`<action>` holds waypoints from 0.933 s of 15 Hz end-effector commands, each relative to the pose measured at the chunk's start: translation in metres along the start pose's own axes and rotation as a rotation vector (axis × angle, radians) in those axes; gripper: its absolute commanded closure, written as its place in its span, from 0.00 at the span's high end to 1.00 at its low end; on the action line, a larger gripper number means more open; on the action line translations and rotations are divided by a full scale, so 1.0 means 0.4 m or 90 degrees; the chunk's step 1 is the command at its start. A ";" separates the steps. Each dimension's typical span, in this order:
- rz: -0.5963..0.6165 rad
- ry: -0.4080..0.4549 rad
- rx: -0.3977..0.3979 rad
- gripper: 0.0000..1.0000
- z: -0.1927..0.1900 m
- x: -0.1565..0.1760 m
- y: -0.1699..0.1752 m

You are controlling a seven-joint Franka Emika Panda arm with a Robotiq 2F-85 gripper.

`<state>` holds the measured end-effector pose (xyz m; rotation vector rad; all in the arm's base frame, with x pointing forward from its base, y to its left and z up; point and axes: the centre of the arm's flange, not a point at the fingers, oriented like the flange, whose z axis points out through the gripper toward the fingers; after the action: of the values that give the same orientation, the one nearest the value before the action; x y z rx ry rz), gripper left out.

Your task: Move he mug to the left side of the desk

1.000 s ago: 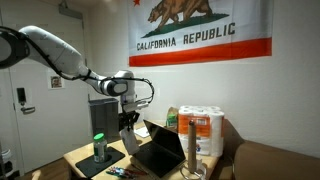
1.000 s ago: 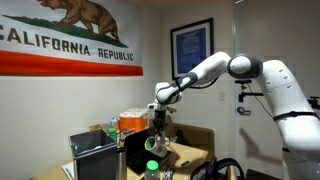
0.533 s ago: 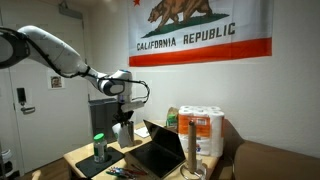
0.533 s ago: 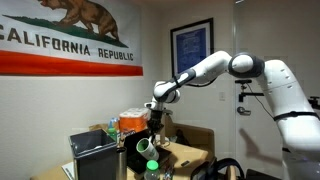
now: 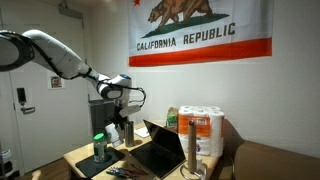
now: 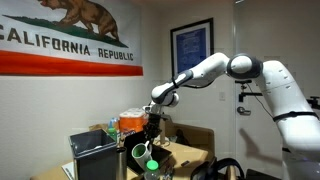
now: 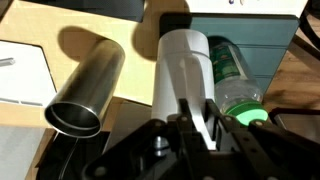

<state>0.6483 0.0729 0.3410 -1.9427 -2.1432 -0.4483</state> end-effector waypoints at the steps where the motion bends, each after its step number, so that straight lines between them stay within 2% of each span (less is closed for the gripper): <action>1: -0.033 0.034 -0.011 0.09 0.018 0.018 0.005; 14: -0.060 0.148 0.028 0.09 0.177 -0.026 -0.007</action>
<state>0.6450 0.0914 0.2656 -1.7201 -2.1037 -0.5327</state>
